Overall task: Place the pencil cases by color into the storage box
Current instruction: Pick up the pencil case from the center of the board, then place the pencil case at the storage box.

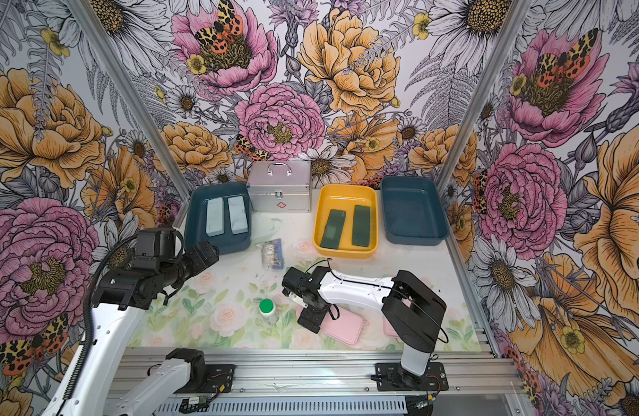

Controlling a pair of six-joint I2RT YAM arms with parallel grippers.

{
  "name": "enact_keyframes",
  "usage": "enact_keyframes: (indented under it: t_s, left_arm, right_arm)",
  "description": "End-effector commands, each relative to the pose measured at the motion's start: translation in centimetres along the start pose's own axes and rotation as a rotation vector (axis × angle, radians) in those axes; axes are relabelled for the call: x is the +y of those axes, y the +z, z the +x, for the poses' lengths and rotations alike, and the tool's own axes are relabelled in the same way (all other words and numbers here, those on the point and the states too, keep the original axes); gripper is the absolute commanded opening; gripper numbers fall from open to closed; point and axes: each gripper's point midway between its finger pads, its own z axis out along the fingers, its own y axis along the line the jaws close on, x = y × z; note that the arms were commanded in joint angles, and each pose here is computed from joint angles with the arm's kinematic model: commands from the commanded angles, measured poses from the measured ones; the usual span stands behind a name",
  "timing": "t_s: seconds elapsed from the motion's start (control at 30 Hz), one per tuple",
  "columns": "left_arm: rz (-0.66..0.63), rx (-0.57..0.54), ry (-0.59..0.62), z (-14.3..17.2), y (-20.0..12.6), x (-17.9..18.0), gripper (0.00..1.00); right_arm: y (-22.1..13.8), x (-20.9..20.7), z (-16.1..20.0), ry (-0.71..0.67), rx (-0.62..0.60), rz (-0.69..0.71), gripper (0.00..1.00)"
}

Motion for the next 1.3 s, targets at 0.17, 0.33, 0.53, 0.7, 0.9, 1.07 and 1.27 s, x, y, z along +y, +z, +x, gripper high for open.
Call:
enact_keyframes:
  t_s: [0.17,0.33,0.53,0.7,0.9,1.07,1.27]
  left_arm:
    - [-0.002,-0.039,0.016,-1.7,0.4,-0.9,0.99]
    - [-0.007,-0.028,0.017,-2.1,1.3,-1.2,0.99]
    - [0.004,-0.022,0.029,-3.4,2.2,-2.6,0.99]
    - [0.004,-0.011,0.044,-4.2,3.0,-3.7,0.99]
    - [-0.009,0.021,0.058,-4.5,4.4,-4.4,0.99]
    - [-0.011,0.055,0.060,-4.6,5.7,-5.3,0.99]
    - [-0.018,0.106,0.049,-4.5,7.6,-6.3,0.99]
  right_arm:
    - [-8.6,-2.3,-4.8,-0.009,-0.141,0.053,0.72]
    - [-11.2,-6.8,-6.6,0.043,-0.175,0.097,0.71]
    - [-13.3,-16.4,-8.0,0.228,-0.225,0.207,0.71]
    - [-13.9,-23.8,-9.2,0.360,-0.278,0.301,0.71]
    - [-15.8,-33.2,-7.0,0.553,-0.296,0.557,0.72]
    - [-15.9,-38.4,-5.0,0.660,-0.320,0.608,0.72]
    - [-15.2,-43.3,-1.3,0.780,-0.318,0.634,0.72]
